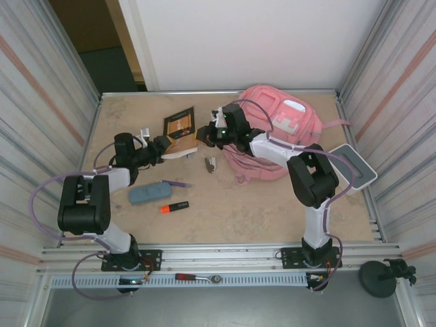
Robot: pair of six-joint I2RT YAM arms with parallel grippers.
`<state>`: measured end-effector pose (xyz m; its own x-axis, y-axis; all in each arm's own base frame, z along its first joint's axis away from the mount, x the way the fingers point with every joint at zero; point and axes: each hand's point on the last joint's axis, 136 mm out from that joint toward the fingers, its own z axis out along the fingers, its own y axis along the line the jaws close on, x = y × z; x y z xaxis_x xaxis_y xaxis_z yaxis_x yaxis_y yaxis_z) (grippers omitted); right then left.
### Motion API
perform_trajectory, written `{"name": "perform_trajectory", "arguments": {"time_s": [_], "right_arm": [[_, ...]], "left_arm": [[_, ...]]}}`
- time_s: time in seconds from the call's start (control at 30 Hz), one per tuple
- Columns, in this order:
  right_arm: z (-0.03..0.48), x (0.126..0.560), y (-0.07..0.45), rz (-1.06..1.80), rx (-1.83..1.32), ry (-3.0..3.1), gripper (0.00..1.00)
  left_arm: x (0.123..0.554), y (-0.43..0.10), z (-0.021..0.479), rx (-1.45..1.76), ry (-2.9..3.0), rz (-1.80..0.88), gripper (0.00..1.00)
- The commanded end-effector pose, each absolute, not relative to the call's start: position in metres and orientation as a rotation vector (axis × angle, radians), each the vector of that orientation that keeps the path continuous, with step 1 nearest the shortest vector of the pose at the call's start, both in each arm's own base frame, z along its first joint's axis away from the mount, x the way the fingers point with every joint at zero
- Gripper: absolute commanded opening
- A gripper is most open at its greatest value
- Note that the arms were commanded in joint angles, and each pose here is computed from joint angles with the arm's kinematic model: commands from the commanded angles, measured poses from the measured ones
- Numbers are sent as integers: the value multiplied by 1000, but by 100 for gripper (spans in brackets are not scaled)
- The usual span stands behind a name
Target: Pack books, pencil case, and school supplies into a backpack
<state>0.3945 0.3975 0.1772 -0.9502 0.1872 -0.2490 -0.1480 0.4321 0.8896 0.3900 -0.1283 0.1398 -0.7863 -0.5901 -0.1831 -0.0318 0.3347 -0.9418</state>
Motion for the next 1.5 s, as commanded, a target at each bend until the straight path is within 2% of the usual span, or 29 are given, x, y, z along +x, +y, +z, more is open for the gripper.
{"name": "perform_trajectory", "arguments": {"time_s": [0.0,0.2,0.3,0.4,0.5,0.6,0.77,0.9,1.0,1.17,1.33,1.47], "right_arm": [[214,396,393,1530,-38,2251,0],[203,394,383,1479,-49,2270,0],[202,391,376,1450,-69,2268,0],[203,387,361,1366,-118,2280,16],[198,378,332,1115,-234,2340,36],[187,375,288,738,-346,2388,50],[166,381,213,220,-433,2438,59],[147,391,186,-62,-518,2471,65],[138,406,168,-254,-506,2470,67],[118,421,171,-331,-571,2480,66],[100,434,175,-389,-630,2493,61],[98,441,175,-441,-679,2484,51]], "left_arm": [[393,-135,173,-414,2033,-1475,40],[389,-137,189,-345,2015,-1457,22],[385,-138,202,-302,1990,-1448,9],[380,-138,215,-260,1972,-1436,0],[372,-138,229,-222,1964,-1407,0],[365,-135,236,-212,1986,-1335,0],[356,-133,244,-191,2008,-1243,0],[353,-139,246,-170,2016,-1245,0],[350,-144,246,-153,2029,-1252,0],[345,-146,243,-142,2049,-1239,0],[343,-148,240,-138,2062,-1237,0],[338,-155,242,-99,2083,-1246,0]]}}
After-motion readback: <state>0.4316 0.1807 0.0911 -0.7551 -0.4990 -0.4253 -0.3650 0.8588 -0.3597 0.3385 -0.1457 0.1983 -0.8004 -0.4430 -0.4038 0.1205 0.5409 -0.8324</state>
